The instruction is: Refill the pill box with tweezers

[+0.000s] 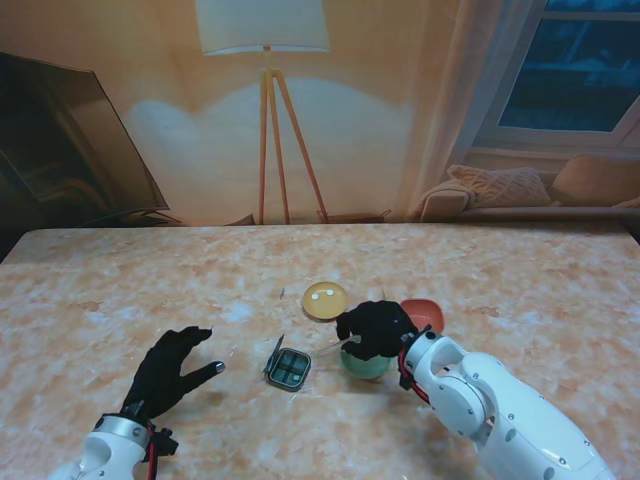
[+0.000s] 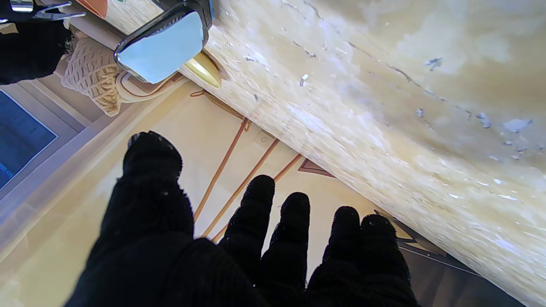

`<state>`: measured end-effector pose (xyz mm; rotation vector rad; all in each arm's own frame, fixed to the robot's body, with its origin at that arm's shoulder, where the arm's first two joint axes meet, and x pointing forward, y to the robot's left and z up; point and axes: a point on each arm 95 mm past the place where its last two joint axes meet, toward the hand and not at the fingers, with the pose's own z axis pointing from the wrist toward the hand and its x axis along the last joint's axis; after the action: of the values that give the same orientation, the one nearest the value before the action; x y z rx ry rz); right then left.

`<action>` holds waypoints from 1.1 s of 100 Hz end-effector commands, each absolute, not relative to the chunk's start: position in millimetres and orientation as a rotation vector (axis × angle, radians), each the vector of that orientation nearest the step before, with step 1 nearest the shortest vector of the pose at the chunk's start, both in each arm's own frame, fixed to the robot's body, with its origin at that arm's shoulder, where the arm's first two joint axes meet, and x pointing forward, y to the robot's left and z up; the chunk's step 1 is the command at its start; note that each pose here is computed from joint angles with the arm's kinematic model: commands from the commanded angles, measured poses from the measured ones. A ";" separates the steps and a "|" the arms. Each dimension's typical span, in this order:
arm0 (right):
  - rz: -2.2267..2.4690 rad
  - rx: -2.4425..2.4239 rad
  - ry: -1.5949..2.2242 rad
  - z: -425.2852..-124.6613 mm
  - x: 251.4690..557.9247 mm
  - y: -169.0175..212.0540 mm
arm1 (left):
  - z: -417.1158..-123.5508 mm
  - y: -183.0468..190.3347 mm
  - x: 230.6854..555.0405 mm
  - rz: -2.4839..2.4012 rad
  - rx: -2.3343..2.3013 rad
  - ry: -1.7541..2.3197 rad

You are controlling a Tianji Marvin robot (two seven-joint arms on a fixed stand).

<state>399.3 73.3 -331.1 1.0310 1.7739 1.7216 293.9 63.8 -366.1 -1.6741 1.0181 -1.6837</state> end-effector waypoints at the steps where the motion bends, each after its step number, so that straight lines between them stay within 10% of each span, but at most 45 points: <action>1: 1.683 1.043 1.804 -336.5 393.7 66.2 | -366.8 62.8 292.7 -1.686 -1.680 1.035; 110: 1.366 1.025 1.807 -341.2 399.6 11.3 | -367.3 63.9 293.4 -1.718 -1.679 1.037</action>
<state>400.4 9.4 -335.7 1.0101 1.7923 1.3841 296.3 65.2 -365.3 -1.6623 1.0224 -1.7197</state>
